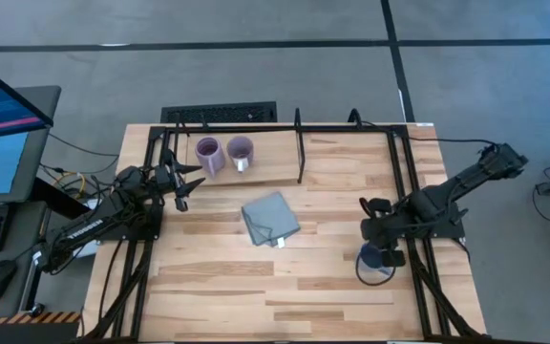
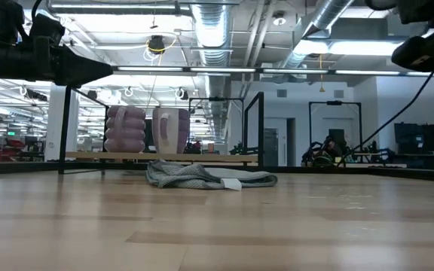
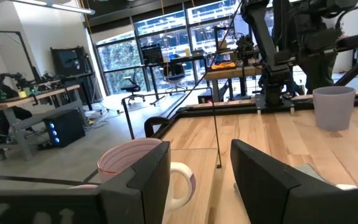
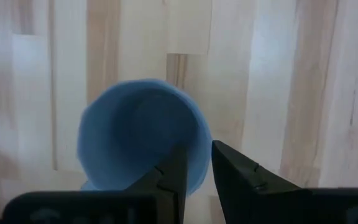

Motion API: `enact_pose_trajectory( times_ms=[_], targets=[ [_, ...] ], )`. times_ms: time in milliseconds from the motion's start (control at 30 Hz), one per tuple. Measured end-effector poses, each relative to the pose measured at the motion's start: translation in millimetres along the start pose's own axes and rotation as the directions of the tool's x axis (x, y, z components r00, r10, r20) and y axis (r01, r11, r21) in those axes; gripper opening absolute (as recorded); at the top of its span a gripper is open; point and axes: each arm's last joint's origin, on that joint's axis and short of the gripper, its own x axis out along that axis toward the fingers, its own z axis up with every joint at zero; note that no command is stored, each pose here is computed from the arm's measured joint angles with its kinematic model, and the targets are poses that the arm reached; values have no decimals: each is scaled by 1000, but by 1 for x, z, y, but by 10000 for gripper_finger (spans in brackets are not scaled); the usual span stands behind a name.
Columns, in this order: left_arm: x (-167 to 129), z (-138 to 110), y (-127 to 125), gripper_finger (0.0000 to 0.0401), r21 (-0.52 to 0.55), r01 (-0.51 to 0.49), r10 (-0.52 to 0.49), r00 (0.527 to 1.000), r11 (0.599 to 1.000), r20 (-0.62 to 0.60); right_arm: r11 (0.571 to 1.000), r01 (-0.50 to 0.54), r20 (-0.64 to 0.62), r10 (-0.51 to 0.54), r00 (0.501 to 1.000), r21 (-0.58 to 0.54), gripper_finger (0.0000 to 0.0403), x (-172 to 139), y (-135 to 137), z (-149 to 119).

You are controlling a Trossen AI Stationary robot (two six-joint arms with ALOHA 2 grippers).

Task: Stack small to large cups/mugs on shelf
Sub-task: Put the blue mug on the shelf

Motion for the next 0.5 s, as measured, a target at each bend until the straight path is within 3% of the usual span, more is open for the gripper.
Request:
enact_pose_trajectory(
  times_ms=[500],
  targets=[
    [0, 0, 1, 162, 5, -23, 23, 1000, 1000, -4, 998, 49, -49, -48, 998, 31, 95, 16, -8, 14]
  ],
)
